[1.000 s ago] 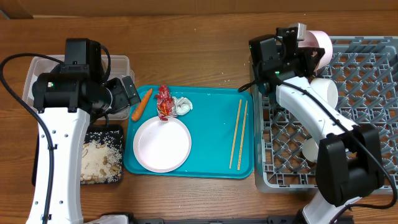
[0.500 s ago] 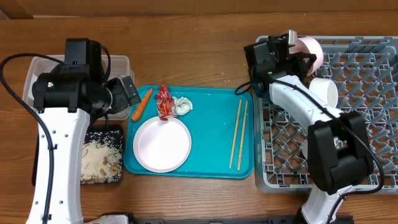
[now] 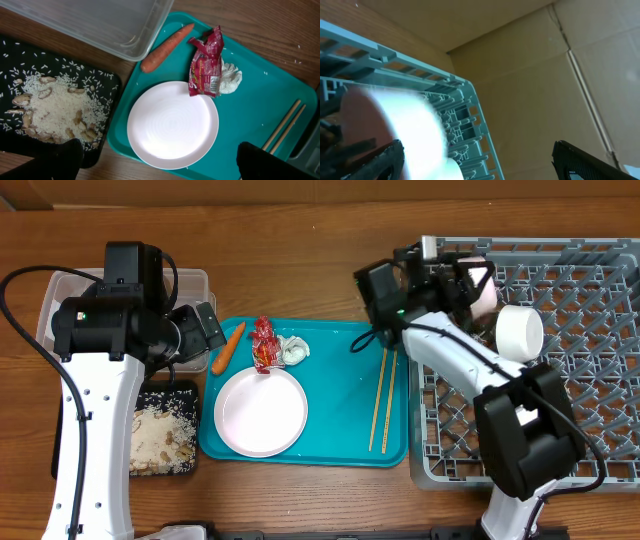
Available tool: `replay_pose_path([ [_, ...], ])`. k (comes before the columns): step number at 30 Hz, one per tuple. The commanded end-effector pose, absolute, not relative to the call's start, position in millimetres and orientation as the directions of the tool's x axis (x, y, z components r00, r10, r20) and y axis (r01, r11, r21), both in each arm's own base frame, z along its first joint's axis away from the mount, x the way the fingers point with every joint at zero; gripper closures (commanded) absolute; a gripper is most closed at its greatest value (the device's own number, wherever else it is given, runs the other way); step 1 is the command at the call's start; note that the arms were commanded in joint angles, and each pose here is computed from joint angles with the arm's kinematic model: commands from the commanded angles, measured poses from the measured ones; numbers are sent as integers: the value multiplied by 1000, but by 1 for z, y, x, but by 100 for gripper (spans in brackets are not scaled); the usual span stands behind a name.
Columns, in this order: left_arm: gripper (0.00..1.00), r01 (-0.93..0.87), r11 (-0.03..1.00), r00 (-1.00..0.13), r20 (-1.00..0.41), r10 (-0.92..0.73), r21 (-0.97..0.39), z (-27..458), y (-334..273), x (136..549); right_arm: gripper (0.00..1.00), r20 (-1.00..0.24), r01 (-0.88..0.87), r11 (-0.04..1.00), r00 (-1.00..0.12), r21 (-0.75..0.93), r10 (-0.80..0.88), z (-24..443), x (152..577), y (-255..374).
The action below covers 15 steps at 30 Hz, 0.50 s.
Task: Sort waste into correct bins and load items into the dishwasher
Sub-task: 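Move the right gripper to the wooden chopsticks on the tray and grasp one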
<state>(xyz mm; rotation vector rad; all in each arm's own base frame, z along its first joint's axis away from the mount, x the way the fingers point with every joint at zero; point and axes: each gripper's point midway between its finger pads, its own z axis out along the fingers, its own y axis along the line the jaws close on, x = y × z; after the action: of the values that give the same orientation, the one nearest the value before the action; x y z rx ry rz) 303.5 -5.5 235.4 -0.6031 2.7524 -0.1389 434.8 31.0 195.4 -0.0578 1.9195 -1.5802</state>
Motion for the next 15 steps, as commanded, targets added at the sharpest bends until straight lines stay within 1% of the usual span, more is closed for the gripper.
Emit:
replay_pose_path([
  [1,0,-405,901,-853,-291,-434,-157,237,-3,304,0,-560,473,300,-714,-828,-420,250,418,45],
  [7,0,-405,901,-852,-292,-434,-157,237,-3,304,0,-647,506,404,-611,-762,-456,287,398,81],
  [10,0,-405,901,-852,-291,-434,-157,237,-3,304,0,-678,485,475,-558,-734,-478,298,389,104],
  [11,0,-405,901,-852,-291,-434,-157,237,-3,304,0,-692,442,536,-522,-719,-499,299,385,124],
  [15,0,-405,901,-853,-291,-434,-157,237,-3,304,0,-689,236,673,-466,-701,-555,280,381,176],
])
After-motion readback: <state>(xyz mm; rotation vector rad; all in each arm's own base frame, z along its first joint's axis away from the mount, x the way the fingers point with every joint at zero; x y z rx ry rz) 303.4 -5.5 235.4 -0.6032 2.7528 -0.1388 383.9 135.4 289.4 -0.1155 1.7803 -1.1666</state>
